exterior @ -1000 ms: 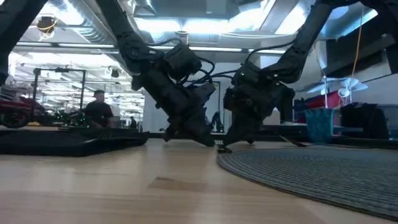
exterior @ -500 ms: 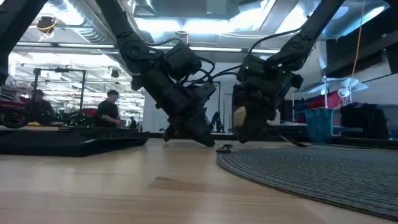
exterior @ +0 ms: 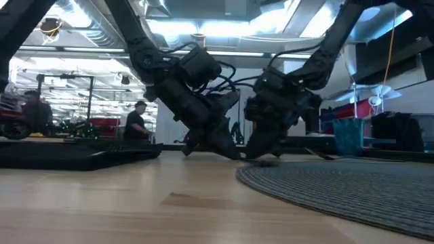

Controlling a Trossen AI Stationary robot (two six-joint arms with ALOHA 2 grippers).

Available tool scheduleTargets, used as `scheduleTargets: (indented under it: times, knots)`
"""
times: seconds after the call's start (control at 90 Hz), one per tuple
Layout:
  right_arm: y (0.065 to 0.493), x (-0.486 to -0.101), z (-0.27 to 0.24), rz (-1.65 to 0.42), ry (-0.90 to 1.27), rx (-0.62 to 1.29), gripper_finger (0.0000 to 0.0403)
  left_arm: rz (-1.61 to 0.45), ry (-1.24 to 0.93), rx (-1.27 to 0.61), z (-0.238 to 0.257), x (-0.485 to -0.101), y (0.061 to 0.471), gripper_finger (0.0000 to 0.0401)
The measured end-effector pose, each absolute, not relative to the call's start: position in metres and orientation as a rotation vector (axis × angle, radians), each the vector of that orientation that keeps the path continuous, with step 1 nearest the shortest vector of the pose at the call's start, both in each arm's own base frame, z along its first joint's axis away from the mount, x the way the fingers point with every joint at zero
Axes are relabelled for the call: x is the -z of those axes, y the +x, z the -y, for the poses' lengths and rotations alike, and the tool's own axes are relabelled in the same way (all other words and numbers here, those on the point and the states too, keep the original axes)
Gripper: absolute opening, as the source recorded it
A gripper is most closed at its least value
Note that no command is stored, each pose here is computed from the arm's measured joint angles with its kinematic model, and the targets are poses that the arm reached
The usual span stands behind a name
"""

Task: Set table place
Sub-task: Put the black knife on the gray table mat

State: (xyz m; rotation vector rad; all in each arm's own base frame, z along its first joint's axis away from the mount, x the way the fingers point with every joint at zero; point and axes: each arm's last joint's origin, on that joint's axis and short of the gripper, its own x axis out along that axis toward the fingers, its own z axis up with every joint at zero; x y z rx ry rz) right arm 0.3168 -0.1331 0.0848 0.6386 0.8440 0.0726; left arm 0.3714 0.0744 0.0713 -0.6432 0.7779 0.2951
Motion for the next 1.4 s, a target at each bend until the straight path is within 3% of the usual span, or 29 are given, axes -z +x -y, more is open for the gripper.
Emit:
scheduleTargets:
  times: [0.678, 1.4]
  knots:
    - [0.314, -0.080, 0.133, -0.892, 0.662, -0.033, 0.0104, -0.765, -0.648, -0.300, -0.076, -0.072, 0.372, 0.0000]
    - [0.327, -0.087, 0.129, -0.726, 0.632, -0.223, 0.0104, -0.763, -0.642, -0.298, -0.078, -0.072, 0.372, 0.0000]
